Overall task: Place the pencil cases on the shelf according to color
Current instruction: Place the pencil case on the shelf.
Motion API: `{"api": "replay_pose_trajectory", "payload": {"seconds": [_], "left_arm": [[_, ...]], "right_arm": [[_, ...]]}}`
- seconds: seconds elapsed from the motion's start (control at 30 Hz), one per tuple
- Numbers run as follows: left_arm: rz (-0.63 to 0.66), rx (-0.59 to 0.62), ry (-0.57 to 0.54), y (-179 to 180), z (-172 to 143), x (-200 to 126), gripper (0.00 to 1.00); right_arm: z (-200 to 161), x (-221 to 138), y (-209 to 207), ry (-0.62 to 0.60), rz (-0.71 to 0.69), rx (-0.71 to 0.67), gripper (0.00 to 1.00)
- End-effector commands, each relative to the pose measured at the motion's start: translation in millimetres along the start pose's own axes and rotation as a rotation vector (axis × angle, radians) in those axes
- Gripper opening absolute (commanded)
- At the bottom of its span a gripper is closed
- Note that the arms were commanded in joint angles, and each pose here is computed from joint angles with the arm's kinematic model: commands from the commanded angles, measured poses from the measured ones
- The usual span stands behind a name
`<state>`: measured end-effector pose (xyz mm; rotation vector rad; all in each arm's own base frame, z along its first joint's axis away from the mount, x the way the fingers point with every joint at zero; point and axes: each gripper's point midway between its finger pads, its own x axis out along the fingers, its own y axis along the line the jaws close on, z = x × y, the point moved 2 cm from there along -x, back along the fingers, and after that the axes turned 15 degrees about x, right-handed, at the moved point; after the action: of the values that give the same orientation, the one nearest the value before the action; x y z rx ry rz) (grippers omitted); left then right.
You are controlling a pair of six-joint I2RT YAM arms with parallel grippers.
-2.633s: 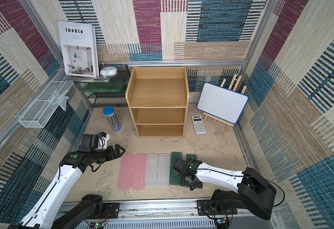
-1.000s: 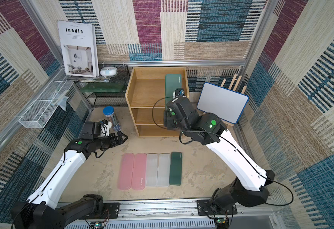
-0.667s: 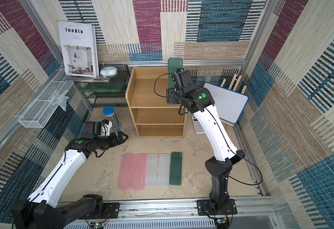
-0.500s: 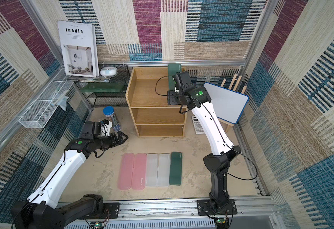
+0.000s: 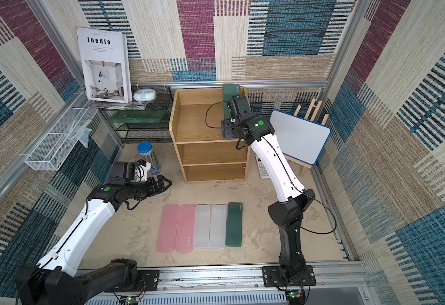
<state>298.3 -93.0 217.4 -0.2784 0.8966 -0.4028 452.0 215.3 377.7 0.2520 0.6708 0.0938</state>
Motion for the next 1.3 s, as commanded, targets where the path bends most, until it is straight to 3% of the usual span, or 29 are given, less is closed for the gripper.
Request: {"api": "replay_pose_trajectory", "payload": {"seconds": [0.0,0.23,0.5,0.73,0.97,1.07,1.17,1.27], "left_arm": [[-0.022,0.016,-0.008,-4,3,0,1.0],[-0.031,0.011,-0.006,-5,3,0,1.0],[-0.036,0.01,-0.005,-6,2,0,1.0],[-0.028,0.008,-0.005,-4,0,-1,1.0],[-0.015,0.029,-0.002,-4,-2,-5,1.0],[-0.001,0.041,-0.001,-2,-6,-8,1.0],[-0.003,0.04,0.005,-2,-13,-9,1.0],[0.0,0.035,0.016,0,-21,-9,1.0]], "right_arm": [[-24,8,-9,0.106,-0.036,0.01,0.63],[-12,-9,-6,0.064,-0.003,0.039,0.86],[10,-31,2,-0.028,0.052,0.064,0.89],[28,-88,37,-0.185,0.208,0.006,0.99],[4,-125,42,-0.221,0.41,0.005,1.0],[-9,-141,32,-0.245,0.454,0.024,0.92],[-27,-141,15,-0.2,0.416,0.073,0.94],[-60,-127,-2,-0.075,0.337,0.1,0.94]]}}
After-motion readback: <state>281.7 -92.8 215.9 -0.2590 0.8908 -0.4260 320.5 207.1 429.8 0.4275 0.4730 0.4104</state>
